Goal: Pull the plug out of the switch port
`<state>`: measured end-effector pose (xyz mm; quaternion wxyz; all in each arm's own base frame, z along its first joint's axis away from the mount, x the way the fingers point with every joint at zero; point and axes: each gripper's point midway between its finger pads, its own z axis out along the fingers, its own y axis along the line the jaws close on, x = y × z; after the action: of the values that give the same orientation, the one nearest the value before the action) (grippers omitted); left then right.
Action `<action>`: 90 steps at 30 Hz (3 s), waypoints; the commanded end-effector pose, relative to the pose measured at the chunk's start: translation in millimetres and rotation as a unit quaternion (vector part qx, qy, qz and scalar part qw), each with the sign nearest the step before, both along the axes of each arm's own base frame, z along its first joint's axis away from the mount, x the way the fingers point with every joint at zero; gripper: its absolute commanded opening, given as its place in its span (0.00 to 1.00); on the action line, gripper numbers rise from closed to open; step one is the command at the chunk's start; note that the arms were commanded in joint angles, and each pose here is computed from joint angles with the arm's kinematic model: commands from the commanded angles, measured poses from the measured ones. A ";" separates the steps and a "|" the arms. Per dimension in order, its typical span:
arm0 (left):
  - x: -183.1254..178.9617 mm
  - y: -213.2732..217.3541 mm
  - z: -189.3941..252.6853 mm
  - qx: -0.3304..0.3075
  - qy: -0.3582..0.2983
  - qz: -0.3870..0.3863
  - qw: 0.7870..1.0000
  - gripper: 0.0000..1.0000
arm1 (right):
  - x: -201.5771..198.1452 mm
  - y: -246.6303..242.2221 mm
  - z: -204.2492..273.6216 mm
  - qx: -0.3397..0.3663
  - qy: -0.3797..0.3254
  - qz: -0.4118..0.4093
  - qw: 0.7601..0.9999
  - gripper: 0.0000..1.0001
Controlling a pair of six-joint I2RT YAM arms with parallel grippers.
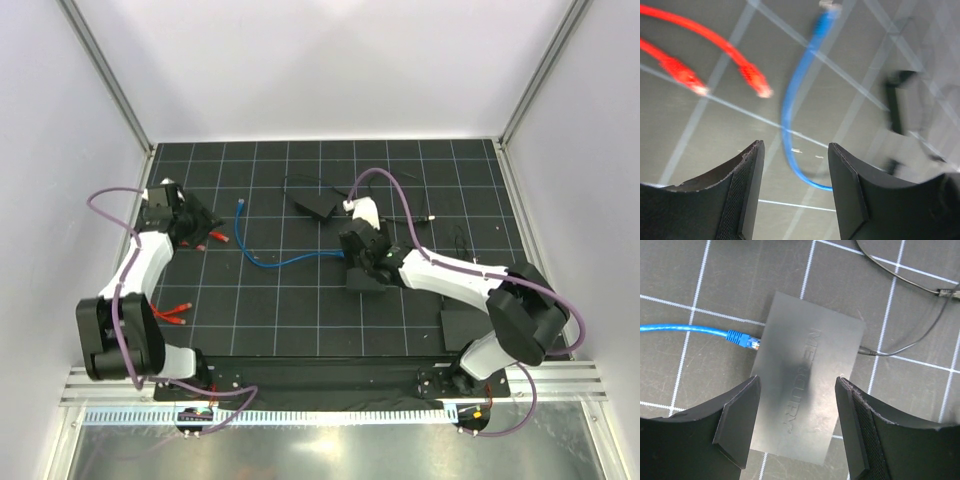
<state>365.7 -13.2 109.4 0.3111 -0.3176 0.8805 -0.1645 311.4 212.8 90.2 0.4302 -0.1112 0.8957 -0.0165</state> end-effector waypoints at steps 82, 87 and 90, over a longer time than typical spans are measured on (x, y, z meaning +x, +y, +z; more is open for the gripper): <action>-30.7 -328.0 -80.5 -0.265 -0.192 0.108 0.939 0.38 | 6.8 -31.2 -39.8 0.159 0.068 -0.041 0.984 0.67; -31.4 -331.8 -87.2 -0.259 -0.183 0.101 0.943 0.37 | 6.8 -27.1 -42.6 0.160 0.076 -0.032 0.984 0.65; -32.5 -331.7 -89.4 -0.261 -0.179 0.103 0.943 0.37 | 6.4 -26.1 -44.4 0.159 0.080 -0.029 0.984 0.64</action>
<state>334.2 -346.9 32.6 0.3810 -0.4423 0.6888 -0.4299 307.4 179.4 37.9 0.3568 -0.0095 0.9274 0.1121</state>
